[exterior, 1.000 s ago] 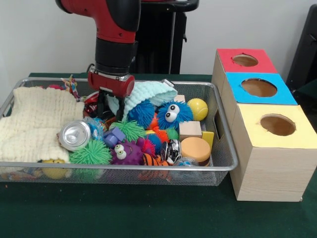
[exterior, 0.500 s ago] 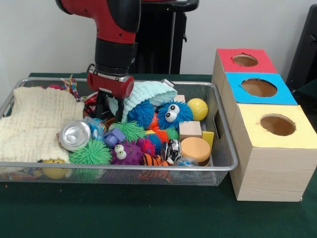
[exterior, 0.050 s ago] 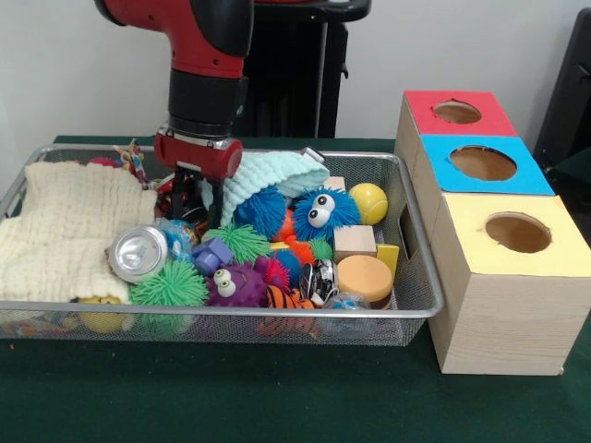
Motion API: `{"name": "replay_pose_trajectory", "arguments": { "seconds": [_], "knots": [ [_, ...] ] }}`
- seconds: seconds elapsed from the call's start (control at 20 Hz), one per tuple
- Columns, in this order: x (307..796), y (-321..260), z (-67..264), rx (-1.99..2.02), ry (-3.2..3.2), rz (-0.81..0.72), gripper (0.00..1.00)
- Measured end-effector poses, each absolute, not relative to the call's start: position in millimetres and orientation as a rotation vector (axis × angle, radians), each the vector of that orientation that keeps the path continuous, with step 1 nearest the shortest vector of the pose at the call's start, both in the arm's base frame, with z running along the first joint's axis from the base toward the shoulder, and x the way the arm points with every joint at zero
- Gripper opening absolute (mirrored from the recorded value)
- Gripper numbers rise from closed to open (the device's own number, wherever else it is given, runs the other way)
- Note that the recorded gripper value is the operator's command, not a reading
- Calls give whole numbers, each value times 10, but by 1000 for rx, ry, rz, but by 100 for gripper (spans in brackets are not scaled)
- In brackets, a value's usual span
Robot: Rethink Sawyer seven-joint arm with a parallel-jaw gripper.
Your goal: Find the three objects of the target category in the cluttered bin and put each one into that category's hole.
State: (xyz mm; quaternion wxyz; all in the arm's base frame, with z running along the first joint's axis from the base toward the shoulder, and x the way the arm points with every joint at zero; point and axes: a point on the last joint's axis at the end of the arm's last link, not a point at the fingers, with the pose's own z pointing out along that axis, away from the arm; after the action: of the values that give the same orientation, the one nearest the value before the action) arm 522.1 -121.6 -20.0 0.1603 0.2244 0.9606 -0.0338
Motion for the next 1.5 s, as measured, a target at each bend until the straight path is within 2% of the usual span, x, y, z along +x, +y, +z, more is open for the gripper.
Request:
{"name": "replay_pose_trajectory", "arguments": {
  "seconds": [0.5, 1.5],
  "knots": [
    [5274, -1567, -112, 704, 2686, -43, 100],
    [5339, -1283, -159, 646, 2706, -13, 100]
  ]
}}
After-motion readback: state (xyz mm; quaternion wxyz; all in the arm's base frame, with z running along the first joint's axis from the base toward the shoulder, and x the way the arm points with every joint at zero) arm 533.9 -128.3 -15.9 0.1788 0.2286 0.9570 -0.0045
